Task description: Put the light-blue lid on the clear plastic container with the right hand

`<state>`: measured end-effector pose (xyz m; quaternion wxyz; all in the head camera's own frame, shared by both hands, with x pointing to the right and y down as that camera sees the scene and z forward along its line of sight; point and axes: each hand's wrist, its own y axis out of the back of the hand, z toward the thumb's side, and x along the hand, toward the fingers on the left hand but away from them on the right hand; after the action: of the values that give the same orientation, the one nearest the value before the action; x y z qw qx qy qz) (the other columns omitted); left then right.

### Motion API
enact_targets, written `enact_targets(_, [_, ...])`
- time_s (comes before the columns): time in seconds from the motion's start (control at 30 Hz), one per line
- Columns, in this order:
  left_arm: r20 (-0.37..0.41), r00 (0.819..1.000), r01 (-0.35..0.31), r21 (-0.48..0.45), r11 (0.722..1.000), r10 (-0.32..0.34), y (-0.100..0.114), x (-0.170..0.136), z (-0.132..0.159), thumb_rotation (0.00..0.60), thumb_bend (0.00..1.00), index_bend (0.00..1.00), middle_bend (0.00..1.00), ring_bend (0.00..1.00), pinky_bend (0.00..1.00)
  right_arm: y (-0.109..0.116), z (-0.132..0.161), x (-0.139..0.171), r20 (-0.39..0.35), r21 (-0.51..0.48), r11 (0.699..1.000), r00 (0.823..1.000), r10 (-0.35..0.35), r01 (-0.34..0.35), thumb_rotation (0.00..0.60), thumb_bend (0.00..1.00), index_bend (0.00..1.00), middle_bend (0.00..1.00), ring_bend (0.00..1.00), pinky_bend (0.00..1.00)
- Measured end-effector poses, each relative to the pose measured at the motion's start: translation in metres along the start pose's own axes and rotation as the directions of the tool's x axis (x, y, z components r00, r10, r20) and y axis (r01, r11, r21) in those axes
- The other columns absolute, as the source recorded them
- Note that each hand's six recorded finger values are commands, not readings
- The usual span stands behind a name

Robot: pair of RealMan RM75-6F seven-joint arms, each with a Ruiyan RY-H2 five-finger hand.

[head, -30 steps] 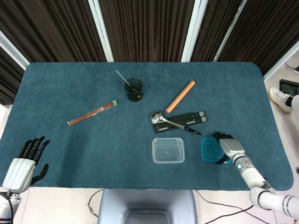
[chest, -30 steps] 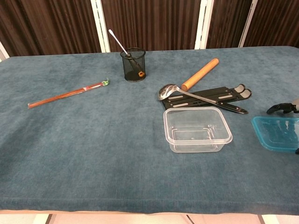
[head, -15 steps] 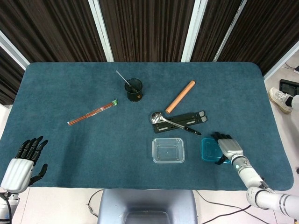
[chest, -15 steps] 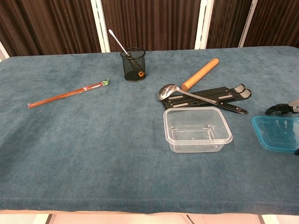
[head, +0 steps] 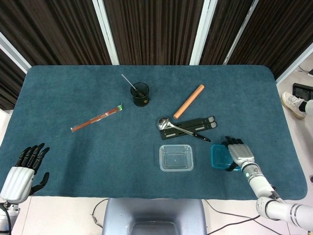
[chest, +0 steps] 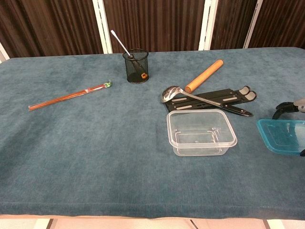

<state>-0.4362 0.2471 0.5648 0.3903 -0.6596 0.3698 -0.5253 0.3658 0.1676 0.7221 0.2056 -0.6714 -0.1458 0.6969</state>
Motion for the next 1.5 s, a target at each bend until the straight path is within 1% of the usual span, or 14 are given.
enact_targets(0.3, [-0.001,1.0,0.001,-0.004,1.0,-0.001,0.0,0.0,0.0,0.6,0.44,0.0,0.0,0.0,0.08,-0.003,0.0,-0.001,0.005,-0.009,1.0,1.0,0.017,-0.017,0.6,0.11,0.34,0.1,0.0,0.04])
enact_targets(0.4, [-0.003,1.0,0.002,-0.004,1.0,-0.002,0.0,0.0,0.0,0.6,0.44,0.0,0.0,0.0,0.09,-0.004,-0.001,-0.002,0.007,-0.016,1.0,1.0,0.023,-0.023,0.6,0.11,0.33,0.1,0.01,0.06])
enact_targets(0.47, [-0.003,1.0,0.002,-0.005,1.0,-0.002,0.0,0.0,0.0,0.6,0.44,0.0,0.0,0.0,0.08,-0.004,-0.001,-0.002,0.006,-0.022,0.999,1.0,0.023,-0.023,0.6,0.11,0.33,0.13,0.04,0.1])
enact_targets(0.53, [-0.003,1.0,0.003,-0.005,1.0,-0.003,0.0,0.0,0.0,0.6,0.44,0.0,0.0,0.0,0.08,-0.004,0.0,-0.003,0.003,-0.025,0.999,1.0,0.022,-0.022,0.6,0.11,0.35,0.21,0.14,0.13])
enact_targets(0.57, [-0.003,1.0,0.002,-0.005,1.0,-0.002,0.0,0.0,0.0,0.6,0.44,0.0,0.0,0.0,0.08,-0.004,0.001,-0.003,0.0,-0.023,1.0,1.0,0.021,-0.021,0.6,0.11,0.37,0.25,0.19,0.13])
enact_targets(0.63, [-0.005,1.0,0.003,-0.006,1.0,-0.003,0.0,0.0,-0.001,0.6,0.44,0.0,0.0,0.0,0.08,-0.004,0.001,-0.002,-0.002,-0.021,1.0,1.0,0.023,-0.023,0.6,0.11,0.44,0.36,0.32,0.15])
enact_targets(0.77, [-0.005,1.0,0.002,-0.007,1.0,-0.002,0.001,0.0,-0.001,0.6,0.44,0.0,0.0,0.0,0.08,-0.004,0.001,-0.002,-0.001,-0.013,1.0,1.0,0.022,-0.022,0.6,0.11,0.55,0.5,0.47,0.2])
enact_targets(0.83, [-0.005,1.0,0.001,-0.007,1.0,-0.001,0.001,0.0,-0.001,0.6,0.44,0.0,0.0,0.0,0.08,-0.003,0.001,-0.001,0.0,-0.012,1.0,1.0,0.016,-0.016,0.6,0.11,0.63,0.56,0.53,0.22])
enact_targets(1.0, [-0.007,1.0,0.004,-0.008,1.0,-0.004,0.0,0.0,-0.001,0.6,0.44,0.0,0.0,0.0,0.08,0.0,0.001,-0.001,0.005,-0.019,1.0,1.0,-0.008,0.008,0.6,0.11,0.7,0.63,0.6,0.26])
enact_targets(1.13, [-0.005,1.0,0.003,-0.007,1.0,-0.003,0.0,0.001,-0.001,0.6,0.44,0.0,0.0,0.0,0.08,0.003,0.001,0.001,0.003,-0.033,0.999,1.0,-0.025,0.025,0.6,0.11,0.79,0.69,0.66,0.29])
enact_targets(1.4, [-0.008,1.0,0.001,-0.007,1.0,-0.001,0.001,0.001,-0.001,0.6,0.44,0.0,0.0,0.0,0.08,0.01,0.001,0.005,-0.004,-0.042,0.997,0.998,-0.068,0.068,0.6,0.12,0.9,0.77,0.7,0.34])
enact_targets(1.5, [-0.008,1.0,0.001,-0.007,1.0,-0.001,0.001,0.001,-0.001,0.6,0.44,0.0,0.0,0.0,0.09,0.012,0.001,0.006,-0.006,-0.049,0.996,0.997,-0.078,0.077,0.6,0.13,0.91,0.79,0.71,0.36])
